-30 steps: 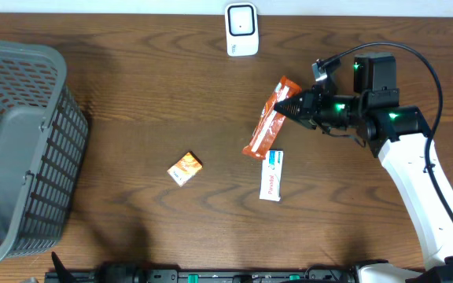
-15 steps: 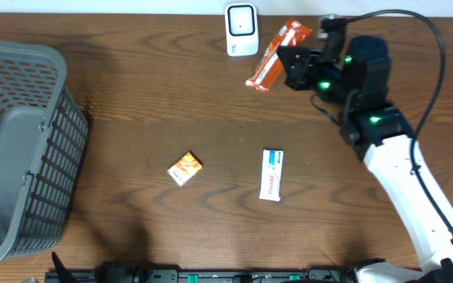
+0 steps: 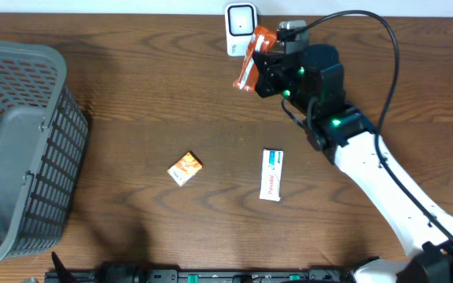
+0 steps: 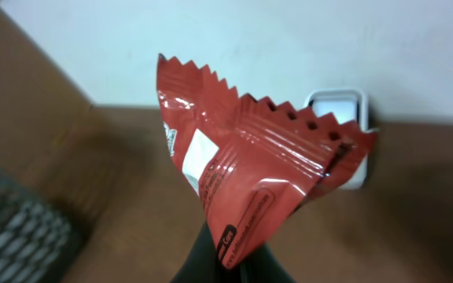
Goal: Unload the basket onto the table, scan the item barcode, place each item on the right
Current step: 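Carry the candy bar with the right gripper up to the white scanner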
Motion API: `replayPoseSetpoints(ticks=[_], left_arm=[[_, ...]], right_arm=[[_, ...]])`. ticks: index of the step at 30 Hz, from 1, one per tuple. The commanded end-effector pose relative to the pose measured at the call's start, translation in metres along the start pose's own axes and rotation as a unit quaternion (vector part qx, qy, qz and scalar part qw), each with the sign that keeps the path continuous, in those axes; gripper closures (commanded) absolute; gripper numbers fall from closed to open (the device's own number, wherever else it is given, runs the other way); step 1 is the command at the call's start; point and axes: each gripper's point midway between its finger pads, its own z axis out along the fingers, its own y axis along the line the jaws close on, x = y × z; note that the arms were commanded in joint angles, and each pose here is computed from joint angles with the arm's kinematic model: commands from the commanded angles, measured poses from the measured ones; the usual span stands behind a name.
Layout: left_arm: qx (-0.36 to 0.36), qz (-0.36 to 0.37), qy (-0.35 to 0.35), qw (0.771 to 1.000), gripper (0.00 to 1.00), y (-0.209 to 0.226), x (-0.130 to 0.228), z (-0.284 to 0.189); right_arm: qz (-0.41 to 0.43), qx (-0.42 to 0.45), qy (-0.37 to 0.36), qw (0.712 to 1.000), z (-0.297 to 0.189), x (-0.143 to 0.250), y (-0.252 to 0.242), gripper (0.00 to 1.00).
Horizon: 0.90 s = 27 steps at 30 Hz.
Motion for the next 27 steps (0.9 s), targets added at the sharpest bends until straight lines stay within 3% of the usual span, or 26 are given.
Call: replayPoseSetpoints(ticks=[1,5,10,15,18,27], left_arm=[[-0.005,-0.002,0.0,1.0,0.07,0.002,0.0,-0.001],[-0.005,-0.002,0.0,1.0,0.07,0.002,0.0,-0.001],[-0.005,-0.002,0.0,1.0,0.07,0.002,0.0,-0.001],[-0.005,-0.002,0.0,1.0,0.07,0.002,0.0,-0.001],[-0.005,-0.002,0.0,1.0,0.07,0.002,0.0,-0.001],[-0.005,-0.002,0.0,1.0,0.07,0.002,0.0,-0.001]], right_arm=[[-0.074,0.055,-0.037,0.995,0.013,-0.011,-0.015,0.99],[-0.101,0.104,-0.084,0.986,0.035,-0.017,-0.033,0.99],[-0.143,0.093,-0.163,0.972,0.067,-0.024,-0.03,0.99],[-0.233,0.112,-0.256,0.931,0.082,-0.036,-0.023,0.99],[-0.314,0.141,-0.241,0.908,0.114,-0.025,-0.027,0.99],[-0.438,0.178,-0.237,0.848,0.194,-0.019,-0.035,0.99]])
